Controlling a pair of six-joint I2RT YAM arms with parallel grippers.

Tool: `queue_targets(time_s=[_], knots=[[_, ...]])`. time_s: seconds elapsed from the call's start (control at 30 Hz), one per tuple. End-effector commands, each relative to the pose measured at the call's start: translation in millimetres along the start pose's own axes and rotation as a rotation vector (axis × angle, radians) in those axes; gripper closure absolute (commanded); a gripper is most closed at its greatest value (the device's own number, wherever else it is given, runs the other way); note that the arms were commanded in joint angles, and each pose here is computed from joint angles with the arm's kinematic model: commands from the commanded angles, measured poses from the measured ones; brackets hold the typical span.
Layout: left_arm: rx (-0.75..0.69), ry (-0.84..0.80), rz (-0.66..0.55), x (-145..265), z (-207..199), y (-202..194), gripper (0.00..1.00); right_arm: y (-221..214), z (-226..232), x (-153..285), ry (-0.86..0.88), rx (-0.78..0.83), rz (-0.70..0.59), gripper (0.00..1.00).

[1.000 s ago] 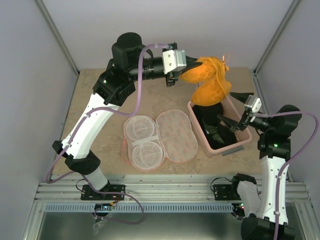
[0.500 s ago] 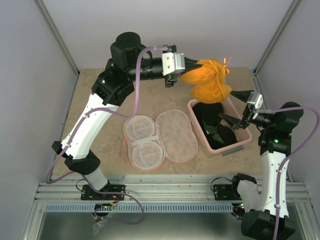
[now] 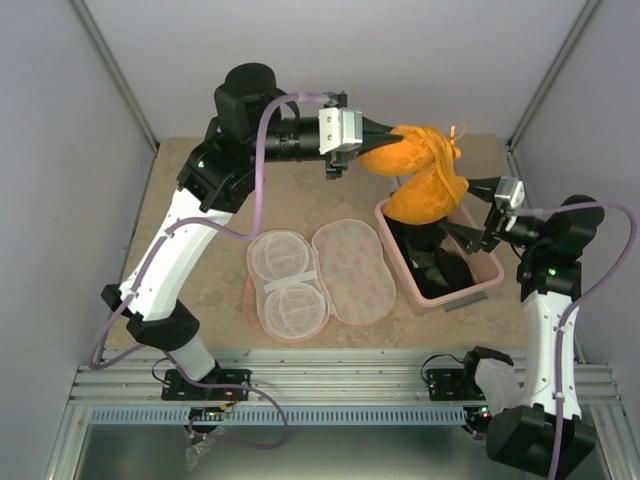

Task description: Unzip the laundry bag and remove the bra

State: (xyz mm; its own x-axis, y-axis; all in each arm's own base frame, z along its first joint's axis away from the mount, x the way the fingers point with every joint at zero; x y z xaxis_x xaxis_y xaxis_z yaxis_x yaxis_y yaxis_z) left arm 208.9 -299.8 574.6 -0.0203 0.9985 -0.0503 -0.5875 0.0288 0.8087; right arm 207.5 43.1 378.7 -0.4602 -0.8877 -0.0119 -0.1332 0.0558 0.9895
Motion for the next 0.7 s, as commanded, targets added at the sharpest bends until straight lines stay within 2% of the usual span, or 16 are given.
queue_targets(time_s=[0.0,0.13,0.2,0.33,0.43,0.47,0.5,0.6,0.67], knots=[[-0.042,-0.021,-0.050,13,-6,25,1.00,4,0,-1,0.045,-0.028,-0.002,0.09],[-0.018,-0.016,-0.046,12,-5,23,1.00,11,19,0,0.179,0.024,-0.019,0.13],[0.003,-0.009,-0.043,10,-4,20,1.00,11,24,-1,0.210,0.026,-0.022,0.22],[0.058,0.055,-0.031,9,4,18,1.00,13,29,0,0.229,0.022,-0.023,0.61],[0.119,0.093,-0.018,8,9,15,1.00,14,29,0,0.230,-0.005,-0.020,0.83],[0.148,0.095,-0.013,7,9,12,1.00,15,29,0,0.228,-0.020,-0.018,0.94],[0.183,0.101,-0.009,6,10,9,1.00,16,27,-1,0.217,-0.031,-0.016,0.99],[0.338,0.140,0.018,2,17,-13,1.00,16,20,-2,0.142,-0.163,0.003,1.00],[0.443,0.159,0.046,-2,22,-36,1.00,11,14,-1,0.063,-0.312,0.026,1.00]])
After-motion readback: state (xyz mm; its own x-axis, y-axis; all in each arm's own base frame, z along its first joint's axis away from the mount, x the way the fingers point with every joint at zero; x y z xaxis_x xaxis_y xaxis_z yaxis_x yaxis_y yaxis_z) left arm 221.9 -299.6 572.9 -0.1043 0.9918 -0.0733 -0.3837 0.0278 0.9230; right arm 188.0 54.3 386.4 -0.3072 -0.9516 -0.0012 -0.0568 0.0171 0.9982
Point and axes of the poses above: each gripper's point midway between its finger pads, its own x axis back along the fingers, its own z axis along the line the jaws close on, y = z × x, the point moved 7 cm from there along x, back along the fingers, and after that the axes turned 3 degrees about -x, right-handed, at the moved point
